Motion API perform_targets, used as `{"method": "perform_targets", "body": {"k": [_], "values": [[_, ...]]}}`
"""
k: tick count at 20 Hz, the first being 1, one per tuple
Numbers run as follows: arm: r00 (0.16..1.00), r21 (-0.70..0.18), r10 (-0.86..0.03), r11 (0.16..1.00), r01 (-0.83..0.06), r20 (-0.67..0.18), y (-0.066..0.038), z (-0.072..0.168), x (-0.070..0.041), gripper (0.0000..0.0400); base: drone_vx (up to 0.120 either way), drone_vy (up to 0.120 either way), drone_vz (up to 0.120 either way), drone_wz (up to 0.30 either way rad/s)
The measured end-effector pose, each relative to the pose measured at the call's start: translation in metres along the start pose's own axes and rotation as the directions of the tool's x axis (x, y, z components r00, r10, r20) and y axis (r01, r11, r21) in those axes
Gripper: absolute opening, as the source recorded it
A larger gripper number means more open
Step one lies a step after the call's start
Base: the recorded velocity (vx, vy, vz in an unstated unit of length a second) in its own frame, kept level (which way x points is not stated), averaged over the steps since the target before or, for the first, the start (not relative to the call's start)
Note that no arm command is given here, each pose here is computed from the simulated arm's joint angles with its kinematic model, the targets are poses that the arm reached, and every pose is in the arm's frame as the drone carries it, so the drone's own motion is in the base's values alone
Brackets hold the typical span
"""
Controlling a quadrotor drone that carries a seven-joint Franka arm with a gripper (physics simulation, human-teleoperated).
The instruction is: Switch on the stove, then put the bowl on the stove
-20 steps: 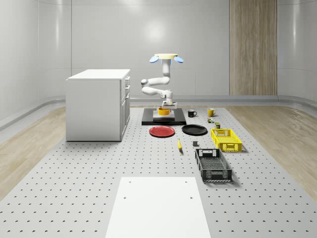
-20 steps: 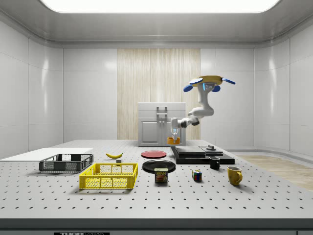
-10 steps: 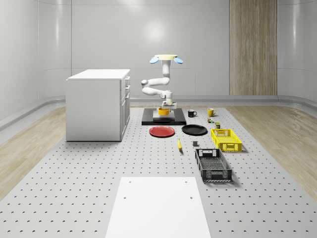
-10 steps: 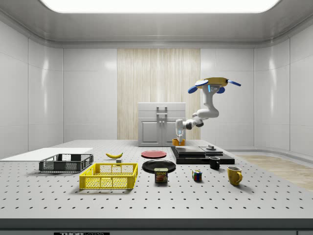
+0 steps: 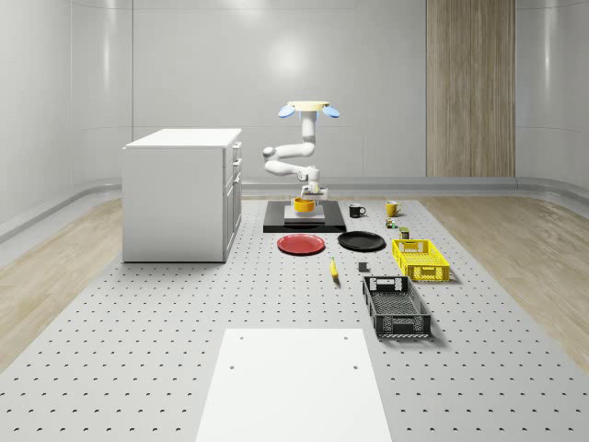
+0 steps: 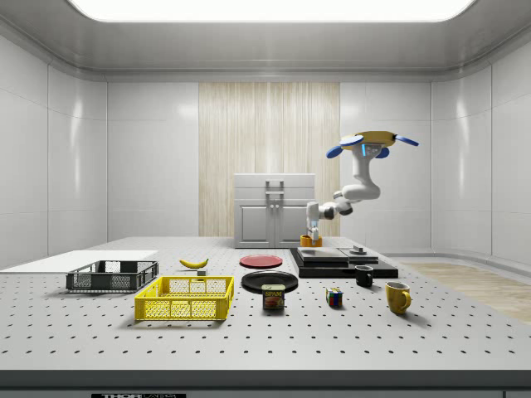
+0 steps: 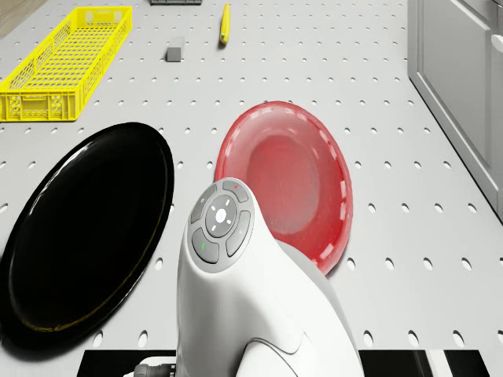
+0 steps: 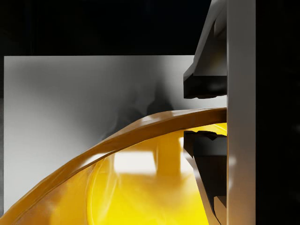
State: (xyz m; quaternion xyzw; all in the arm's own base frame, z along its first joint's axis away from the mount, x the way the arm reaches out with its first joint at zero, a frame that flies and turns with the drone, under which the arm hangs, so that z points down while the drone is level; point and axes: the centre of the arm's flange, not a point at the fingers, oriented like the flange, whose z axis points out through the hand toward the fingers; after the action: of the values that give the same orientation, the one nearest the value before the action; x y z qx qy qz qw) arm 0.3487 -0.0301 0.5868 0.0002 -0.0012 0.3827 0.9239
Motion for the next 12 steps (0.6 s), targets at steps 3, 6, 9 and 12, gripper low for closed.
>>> {"method": "perform_targets", "body": {"k": [3, 6, 9, 12], "values": [[1.000, 0.000, 0.000, 1.000, 0.000, 0.000, 0.000, 0.000, 0.000, 0.0100, -0.080, 0.000, 0.000, 0.000], [1.000, 0.000, 0.003, 1.000, -0.003, 0.000, 0.000, 0.003, 0.000, 0.0100, 0.000, 0.000, 0.000, 0.000], [1.000, 0.000, 0.003, 1.000, -0.003, 0.000, 0.000, 0.010, 0.000, 0.0100, 0.000, 0.000, 0.000, 0.000], [1.000, 0.000, 0.006, 1.000, -0.006, 0.000, 0.000, 0.016, 0.000, 0.0100, 0.000, 0.000, 0.000, 0.000]]}}
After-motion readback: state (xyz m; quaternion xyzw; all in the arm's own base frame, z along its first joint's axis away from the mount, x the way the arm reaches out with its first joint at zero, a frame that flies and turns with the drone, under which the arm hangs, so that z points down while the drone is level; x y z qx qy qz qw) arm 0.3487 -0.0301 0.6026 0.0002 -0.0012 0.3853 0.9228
